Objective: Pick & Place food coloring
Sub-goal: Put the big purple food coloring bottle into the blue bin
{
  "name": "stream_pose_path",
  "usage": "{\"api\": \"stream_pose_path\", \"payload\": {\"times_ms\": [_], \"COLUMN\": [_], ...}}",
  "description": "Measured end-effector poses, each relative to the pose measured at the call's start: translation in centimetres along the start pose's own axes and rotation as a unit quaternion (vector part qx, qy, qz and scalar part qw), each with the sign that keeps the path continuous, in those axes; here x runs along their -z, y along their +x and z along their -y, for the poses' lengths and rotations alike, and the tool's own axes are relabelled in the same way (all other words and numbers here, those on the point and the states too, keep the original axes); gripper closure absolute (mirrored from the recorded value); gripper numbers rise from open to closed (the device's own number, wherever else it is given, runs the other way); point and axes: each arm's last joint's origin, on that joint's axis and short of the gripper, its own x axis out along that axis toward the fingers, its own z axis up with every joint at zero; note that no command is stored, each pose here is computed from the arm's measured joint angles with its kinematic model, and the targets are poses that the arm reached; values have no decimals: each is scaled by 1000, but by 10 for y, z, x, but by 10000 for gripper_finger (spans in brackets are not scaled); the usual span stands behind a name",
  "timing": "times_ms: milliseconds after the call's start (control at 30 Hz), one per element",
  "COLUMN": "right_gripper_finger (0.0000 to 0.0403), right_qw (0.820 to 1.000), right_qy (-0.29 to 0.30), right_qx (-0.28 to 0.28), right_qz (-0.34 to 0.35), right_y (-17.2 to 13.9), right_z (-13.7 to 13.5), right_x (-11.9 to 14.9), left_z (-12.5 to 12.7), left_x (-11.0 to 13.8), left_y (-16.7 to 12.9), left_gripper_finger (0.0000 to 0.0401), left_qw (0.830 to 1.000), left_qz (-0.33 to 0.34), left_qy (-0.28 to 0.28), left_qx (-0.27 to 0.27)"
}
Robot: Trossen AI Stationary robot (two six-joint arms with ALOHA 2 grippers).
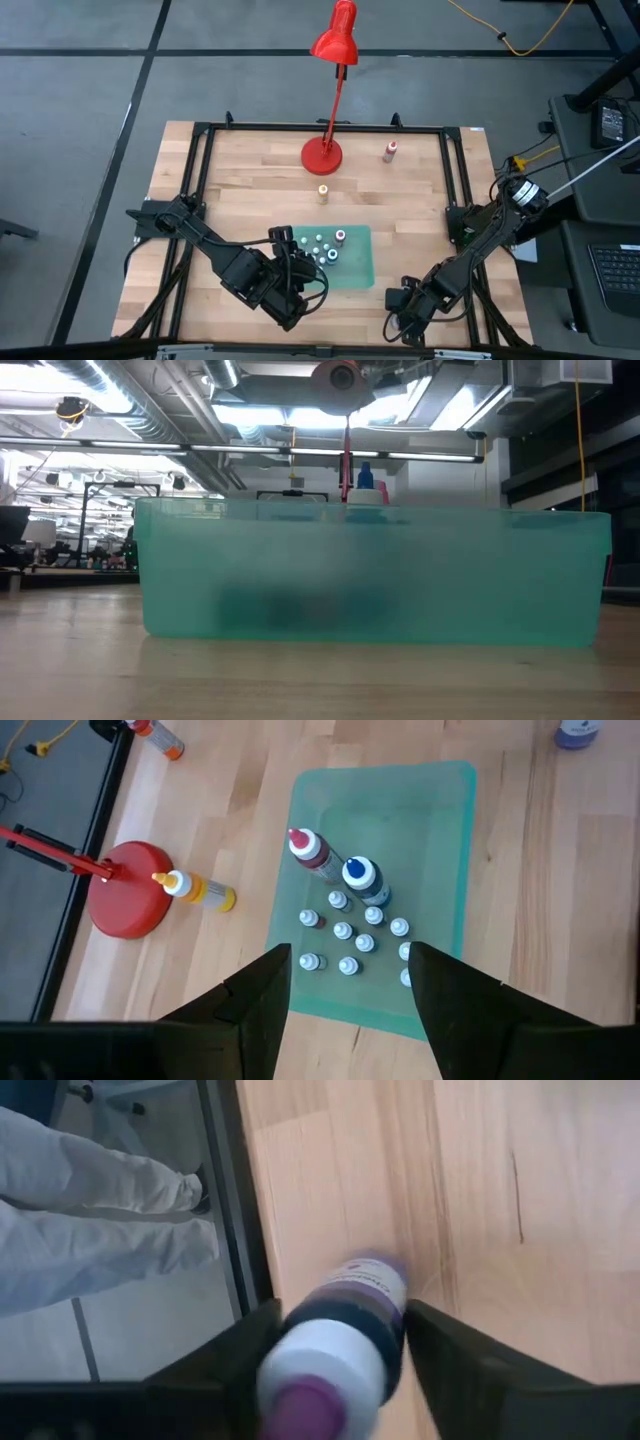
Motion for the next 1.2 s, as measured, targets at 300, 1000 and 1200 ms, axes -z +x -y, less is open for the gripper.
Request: {"api": "stream_pose_path", "payload": {"times_ms": [300, 1000, 1200], "right_gripper_finger": [253, 237, 244], "right_qw": [1000, 982, 975], "right_qy": [-2, -159, -176], "right_qx": [-9, 85, 93], "right_qz": [-6, 50, 98], "right_y": [-2, -110, -124], "right_z": [-4, -30, -11], "right_x": [-1, -78, -114], "left_z": [0, -10, -27], "left_x": [0, -1, 0], "left_y": [0, -10, -34], "left_gripper_finger": [203, 203, 203], "left_qw": [1000, 1000, 997], "left_qz": [0, 16, 52], "left_qy": [0, -25, -55], "left_qx": [0, 0, 2]}}
